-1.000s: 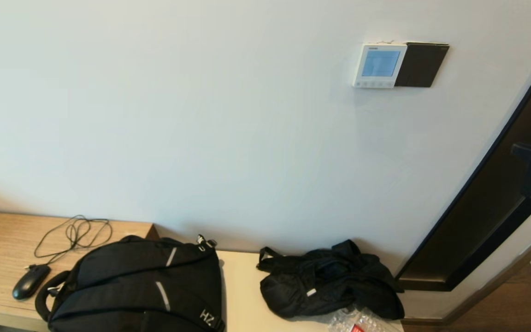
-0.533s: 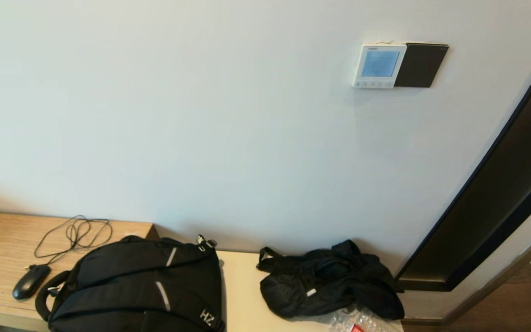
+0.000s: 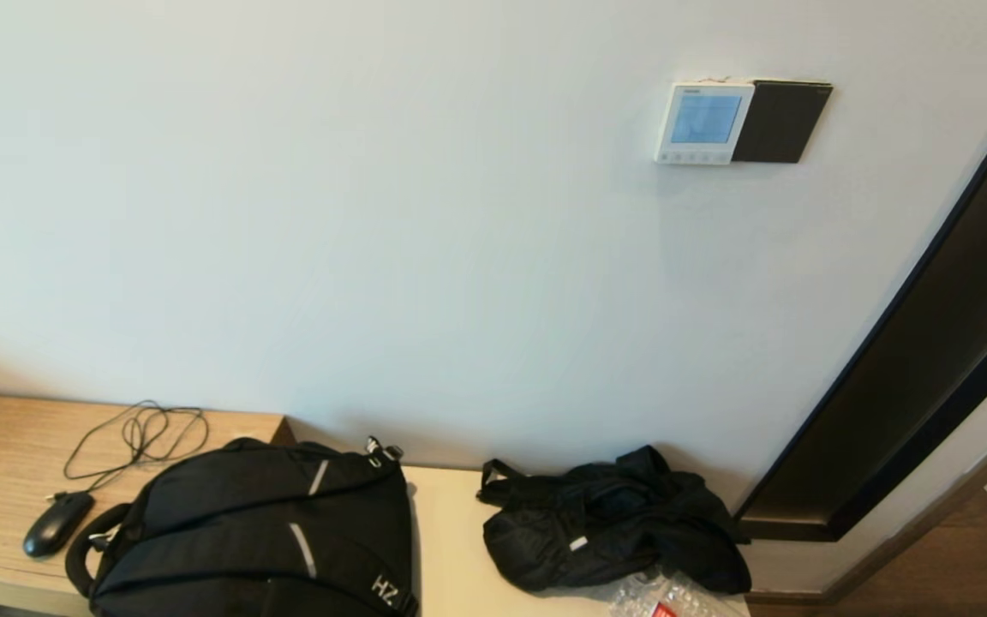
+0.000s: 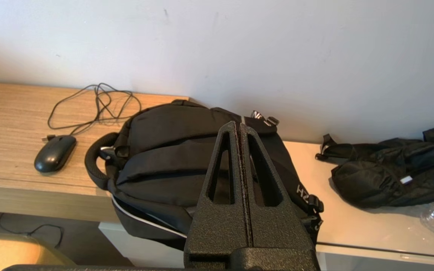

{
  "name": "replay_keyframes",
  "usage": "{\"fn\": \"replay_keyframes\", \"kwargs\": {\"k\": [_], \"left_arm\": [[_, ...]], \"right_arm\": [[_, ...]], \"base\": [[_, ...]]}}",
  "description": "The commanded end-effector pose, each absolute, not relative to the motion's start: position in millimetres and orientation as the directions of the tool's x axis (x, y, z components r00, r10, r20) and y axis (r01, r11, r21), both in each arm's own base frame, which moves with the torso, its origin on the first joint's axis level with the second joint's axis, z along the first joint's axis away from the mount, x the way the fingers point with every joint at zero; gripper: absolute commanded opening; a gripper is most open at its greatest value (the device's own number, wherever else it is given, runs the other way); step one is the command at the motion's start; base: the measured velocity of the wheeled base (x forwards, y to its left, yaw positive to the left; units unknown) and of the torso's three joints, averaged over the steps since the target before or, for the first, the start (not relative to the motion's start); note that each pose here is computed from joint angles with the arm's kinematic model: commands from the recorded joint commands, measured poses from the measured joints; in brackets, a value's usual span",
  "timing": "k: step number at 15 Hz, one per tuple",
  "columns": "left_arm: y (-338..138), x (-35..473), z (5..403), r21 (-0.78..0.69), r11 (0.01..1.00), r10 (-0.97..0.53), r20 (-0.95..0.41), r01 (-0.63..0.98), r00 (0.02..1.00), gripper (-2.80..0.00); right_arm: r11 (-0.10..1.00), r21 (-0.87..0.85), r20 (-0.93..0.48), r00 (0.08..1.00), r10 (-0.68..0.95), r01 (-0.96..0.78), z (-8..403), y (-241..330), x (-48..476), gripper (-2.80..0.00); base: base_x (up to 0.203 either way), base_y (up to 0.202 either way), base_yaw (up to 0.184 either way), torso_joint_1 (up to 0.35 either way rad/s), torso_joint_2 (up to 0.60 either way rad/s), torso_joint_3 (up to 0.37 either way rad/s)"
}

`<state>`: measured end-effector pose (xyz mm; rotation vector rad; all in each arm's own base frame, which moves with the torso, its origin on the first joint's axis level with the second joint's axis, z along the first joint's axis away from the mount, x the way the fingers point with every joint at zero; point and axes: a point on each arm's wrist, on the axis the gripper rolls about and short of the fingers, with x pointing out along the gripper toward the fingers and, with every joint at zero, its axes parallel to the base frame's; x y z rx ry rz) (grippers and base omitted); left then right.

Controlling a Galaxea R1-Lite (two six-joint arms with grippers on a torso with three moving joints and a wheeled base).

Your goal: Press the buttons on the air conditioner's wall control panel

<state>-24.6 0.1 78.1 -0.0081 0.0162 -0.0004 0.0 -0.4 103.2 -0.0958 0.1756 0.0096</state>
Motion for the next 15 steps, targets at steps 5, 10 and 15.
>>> {"fn": "replay_keyframes", "kwargs": {"k": [5, 10, 15], "left_arm": [[0, -25, 78, -0.009, 1.0, 0.0, -0.015, 0.0, 1.0, -2.8], [0, -25, 78, -0.009, 1.0, 0.0, -0.016, 0.0, 1.0, -2.8], [0, -25, 78, -0.009, 1.0, 0.0, -0.015, 0.0, 1.0, -2.8]], "right_arm": [[0.995, -0.097, -0.032, 0.999, 0.018, -0.021, 77, 0, -20, -2.8], [0.995, -0.096, -0.002, 1.0, 0.023, -0.023, 76, 0, -23, -2.8], [1.0, -0.023, 0.003, 1.0, 0.02, -0.02, 76, 0, -23, -2.8]], "base": [[0.0, 0.0, 0.0, 0.0, 0.0, 0.0], [0.0, 0.0, 0.0, 0.0, 0.0, 0.0], [0.0, 0.0, 0.0, 0.0, 0.0, 0.0]]}}
